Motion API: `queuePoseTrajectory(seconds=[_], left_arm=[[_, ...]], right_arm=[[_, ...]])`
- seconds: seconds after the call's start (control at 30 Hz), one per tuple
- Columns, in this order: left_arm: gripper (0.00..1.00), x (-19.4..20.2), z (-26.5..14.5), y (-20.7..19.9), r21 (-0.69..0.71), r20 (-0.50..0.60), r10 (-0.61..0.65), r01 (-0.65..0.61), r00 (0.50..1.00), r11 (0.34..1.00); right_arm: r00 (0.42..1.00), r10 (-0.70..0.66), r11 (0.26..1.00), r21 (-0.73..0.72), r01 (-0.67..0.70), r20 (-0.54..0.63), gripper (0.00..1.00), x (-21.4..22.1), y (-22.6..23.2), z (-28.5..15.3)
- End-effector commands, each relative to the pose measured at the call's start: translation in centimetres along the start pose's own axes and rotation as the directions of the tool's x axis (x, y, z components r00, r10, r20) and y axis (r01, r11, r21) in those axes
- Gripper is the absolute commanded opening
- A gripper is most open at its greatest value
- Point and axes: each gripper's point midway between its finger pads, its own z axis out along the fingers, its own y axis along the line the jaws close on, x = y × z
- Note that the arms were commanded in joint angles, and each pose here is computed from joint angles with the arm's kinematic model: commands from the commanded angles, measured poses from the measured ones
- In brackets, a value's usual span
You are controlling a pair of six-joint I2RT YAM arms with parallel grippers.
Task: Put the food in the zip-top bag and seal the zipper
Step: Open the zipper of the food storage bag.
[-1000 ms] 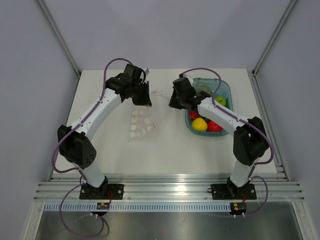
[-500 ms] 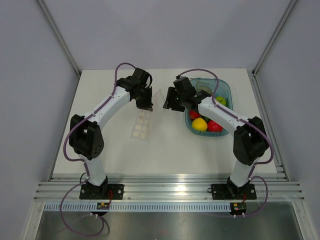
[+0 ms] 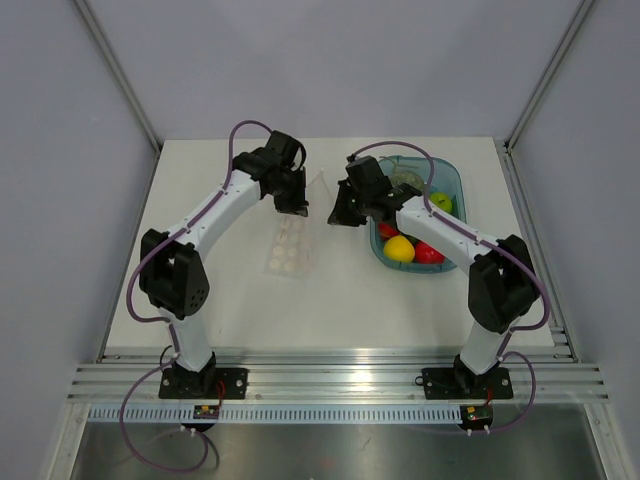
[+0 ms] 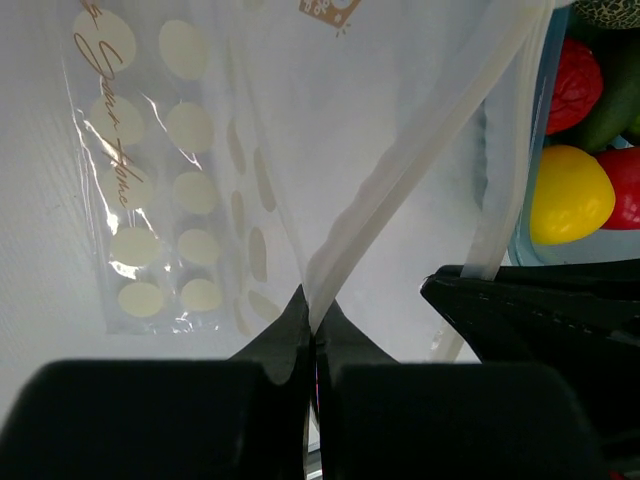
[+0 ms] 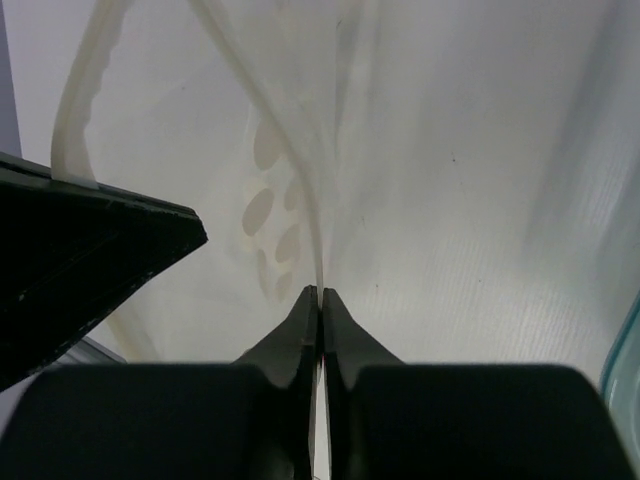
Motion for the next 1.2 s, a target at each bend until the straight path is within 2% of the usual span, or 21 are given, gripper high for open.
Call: queuePoseTrajectory(seconds=[0.0,0.07,0.17,0.2,0.27,0.33,0.4,0.57,0.73,0.87,1.1,1.17], left_arm=[[0.00,-1.0,-0.4,-1.5,0.071,0.035,0.041,-0.043,0.999,0.997],[0.04,-0.3,-0.4,-1.6,0.101,0.020,0.059,-0.060,0.998,0.993],[0.25,0.5,-0.3,-1.9,0.131,0.001,0.062,-0.061,0.998,0.990],[0.36,1.0,-0.1,-1.7,0.136,-0.002,0.056,-0.055,0.998,0.989],[0.40,1.4,0.2,-1.8,0.151,-0.012,0.051,-0.048,0.999,0.987],[0.33,2.0,0.5,-1.7,0.156,-0.027,0.044,-0.039,0.999,0.987],[0.14,2.0,0.7,-1.6,0.154,-0.024,0.036,-0.032,0.999,0.988],[0.00,2.2,0.5,-1.7,0.162,-0.025,0.034,-0.030,0.999,0.986],[0.00,1.0,-1.4,-0.3,0.075,0.012,0.047,-0.048,0.999,0.996],[0.00,-0.3,-4.2,0.6,0.005,0.055,0.059,-0.059,0.997,0.998],[0.00,-1.1,-7.0,0.1,-0.036,0.067,0.068,-0.066,0.995,0.997],[0.00,-1.8,-8.1,-0.1,-0.048,0.103,0.087,-0.082,0.991,0.995]], right_arm=[[0.999,0.012,1.000,-0.029,-0.011,0.033,0.03,-0.7,1.1,-0.1],[0.998,0.030,0.999,-0.015,-0.030,0.055,0.00,-1.1,1.0,-0.3],[0.996,0.046,0.999,-0.026,-0.044,0.080,0.00,-1.6,1.3,-0.7],[0.996,0.046,0.999,-0.028,-0.044,0.082,0.00,-1.6,1.3,-0.7],[0.995,0.052,0.998,-0.031,-0.049,0.085,0.00,-1.7,1.5,-0.8],[0.995,0.054,0.998,-0.030,-0.051,0.084,0.00,-1.7,1.5,-0.7],[0.995,0.055,0.998,-0.032,-0.053,0.080,0.00,-1.7,1.5,-0.6],[0.995,0.062,0.998,-0.026,-0.060,0.084,0.00,-1.8,1.4,-0.5],[0.993,0.077,0.996,0.034,-0.080,0.088,0.00,-2.0,-1.1,-0.3],[0.990,0.059,0.988,0.136,-0.077,0.131,0.00,-3.1,-3.9,-0.8],[0.989,0.050,0.988,0.137,-0.070,0.142,0.00,-3.9,-3.5,-1.3],[0.988,0.053,0.990,0.122,-0.071,0.145,0.00,-3.9,-3.2,-1.5]])
